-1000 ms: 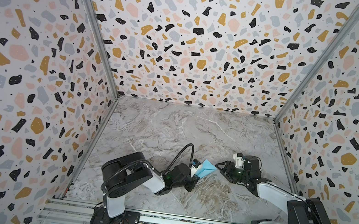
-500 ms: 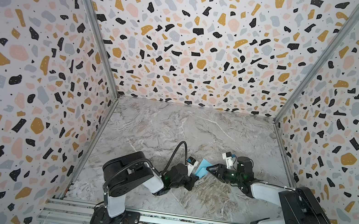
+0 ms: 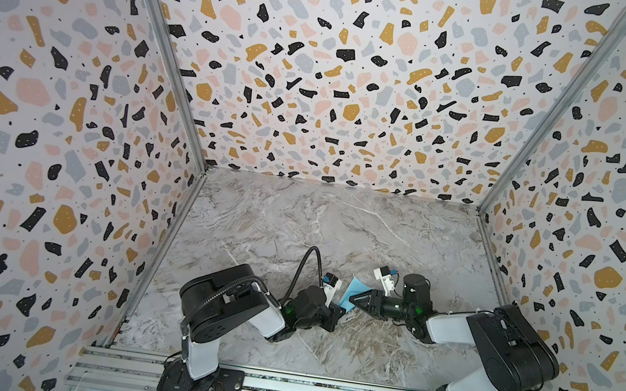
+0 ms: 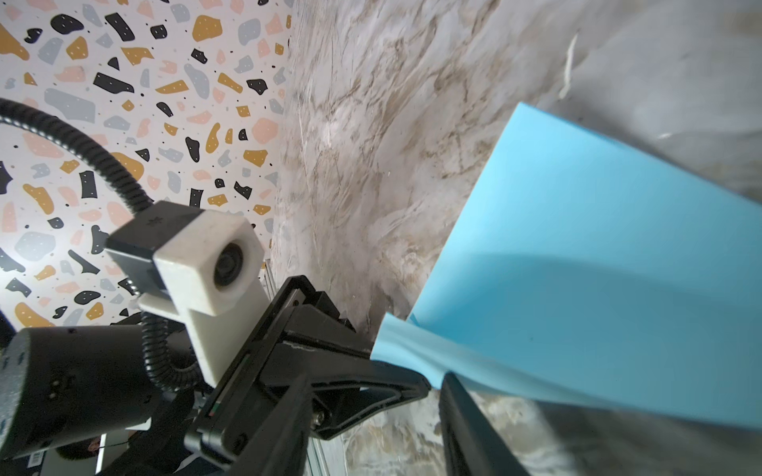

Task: Fold a paper plane with a square sheet of paper (pick it up from the middle)

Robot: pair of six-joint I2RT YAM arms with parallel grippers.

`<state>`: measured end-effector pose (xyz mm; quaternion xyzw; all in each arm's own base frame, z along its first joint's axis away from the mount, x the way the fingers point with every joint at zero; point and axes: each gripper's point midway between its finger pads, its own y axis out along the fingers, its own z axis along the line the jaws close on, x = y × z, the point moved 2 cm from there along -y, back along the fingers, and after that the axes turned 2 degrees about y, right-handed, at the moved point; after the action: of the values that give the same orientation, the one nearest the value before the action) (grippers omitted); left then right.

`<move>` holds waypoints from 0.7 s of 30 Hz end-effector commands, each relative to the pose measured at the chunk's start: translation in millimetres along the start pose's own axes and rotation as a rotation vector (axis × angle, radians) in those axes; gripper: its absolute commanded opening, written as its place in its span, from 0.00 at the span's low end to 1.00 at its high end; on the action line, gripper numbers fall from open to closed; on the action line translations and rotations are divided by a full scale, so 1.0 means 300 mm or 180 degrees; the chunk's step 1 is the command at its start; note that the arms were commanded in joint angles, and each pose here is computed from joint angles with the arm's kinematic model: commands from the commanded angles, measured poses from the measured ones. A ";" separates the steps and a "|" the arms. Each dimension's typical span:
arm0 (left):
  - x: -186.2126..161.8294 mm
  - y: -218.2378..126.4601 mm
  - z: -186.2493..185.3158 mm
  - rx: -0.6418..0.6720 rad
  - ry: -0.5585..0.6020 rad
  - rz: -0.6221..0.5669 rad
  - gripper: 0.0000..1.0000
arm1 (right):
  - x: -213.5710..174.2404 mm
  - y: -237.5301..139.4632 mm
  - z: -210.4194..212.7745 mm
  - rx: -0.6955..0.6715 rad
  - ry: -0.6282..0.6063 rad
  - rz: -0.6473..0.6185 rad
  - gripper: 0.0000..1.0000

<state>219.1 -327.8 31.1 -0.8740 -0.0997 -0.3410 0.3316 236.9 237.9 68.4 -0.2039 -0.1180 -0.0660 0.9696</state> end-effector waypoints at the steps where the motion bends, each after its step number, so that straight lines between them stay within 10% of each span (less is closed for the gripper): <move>1: -0.022 -0.003 0.040 0.0106 -0.0136 0.0025 0.00 | 0.020 0.022 0.047 0.0186 -0.0151 0.0043 0.50; 21: -0.065 0.012 0.078 0.0235 -0.0453 0.0255 0.00 | 0.008 0.073 -0.020 0.0085 -0.0030 0.0163 0.44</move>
<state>224.1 -326.0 30.7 -0.8911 -0.1214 -0.2925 0.3249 239.6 251.7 54.6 -0.1914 -0.1101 -0.0397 0.9745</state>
